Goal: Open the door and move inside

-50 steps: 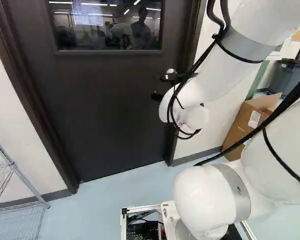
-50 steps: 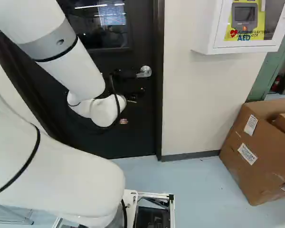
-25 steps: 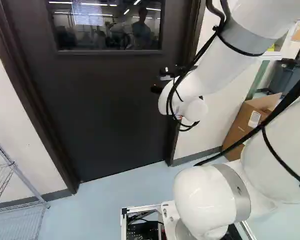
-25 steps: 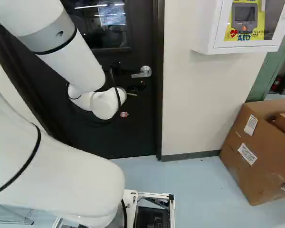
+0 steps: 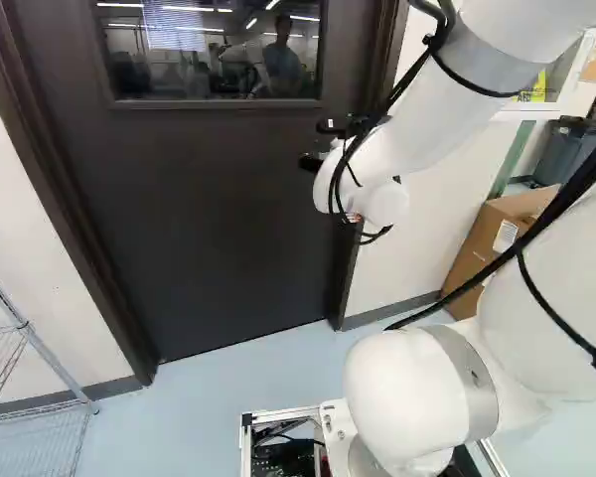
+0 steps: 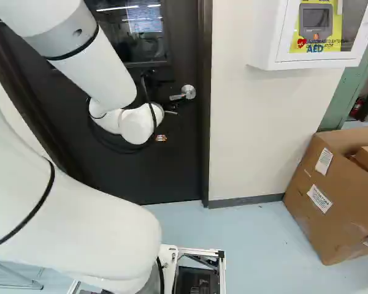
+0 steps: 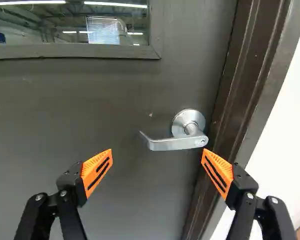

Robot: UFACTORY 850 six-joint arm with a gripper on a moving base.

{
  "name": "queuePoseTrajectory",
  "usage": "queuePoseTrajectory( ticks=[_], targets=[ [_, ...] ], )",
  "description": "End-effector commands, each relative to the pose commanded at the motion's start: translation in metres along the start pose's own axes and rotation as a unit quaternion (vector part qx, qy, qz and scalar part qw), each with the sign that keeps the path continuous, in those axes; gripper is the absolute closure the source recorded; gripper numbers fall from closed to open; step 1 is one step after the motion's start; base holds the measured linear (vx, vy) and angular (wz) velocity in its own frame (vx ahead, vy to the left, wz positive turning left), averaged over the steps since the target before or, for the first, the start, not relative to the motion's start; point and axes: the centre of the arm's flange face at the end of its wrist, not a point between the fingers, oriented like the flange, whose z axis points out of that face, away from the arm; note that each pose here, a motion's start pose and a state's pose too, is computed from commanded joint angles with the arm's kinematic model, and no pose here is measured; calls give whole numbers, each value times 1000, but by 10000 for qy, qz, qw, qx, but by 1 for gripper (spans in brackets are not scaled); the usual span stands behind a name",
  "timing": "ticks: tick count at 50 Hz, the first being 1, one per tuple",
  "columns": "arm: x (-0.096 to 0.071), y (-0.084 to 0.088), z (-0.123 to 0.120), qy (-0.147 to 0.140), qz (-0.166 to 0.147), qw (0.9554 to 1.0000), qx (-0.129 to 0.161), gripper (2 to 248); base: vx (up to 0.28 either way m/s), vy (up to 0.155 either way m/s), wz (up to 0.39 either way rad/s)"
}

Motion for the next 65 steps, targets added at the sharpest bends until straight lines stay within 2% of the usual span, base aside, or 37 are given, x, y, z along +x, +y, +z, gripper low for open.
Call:
queuePoseTrajectory(
  ticks=[28, 56, 65],
  targets=[
    [30, 2, 27, 262, -355, 9986, 284, 3, 0, 0, 0],
    [34, 3, 49, 249, -381, 9985, 311, 3, 0, 0, 0],
    [29, 3, 54, 180, -376, 9986, 315, 3, 0, 0, 0]
  ],
)
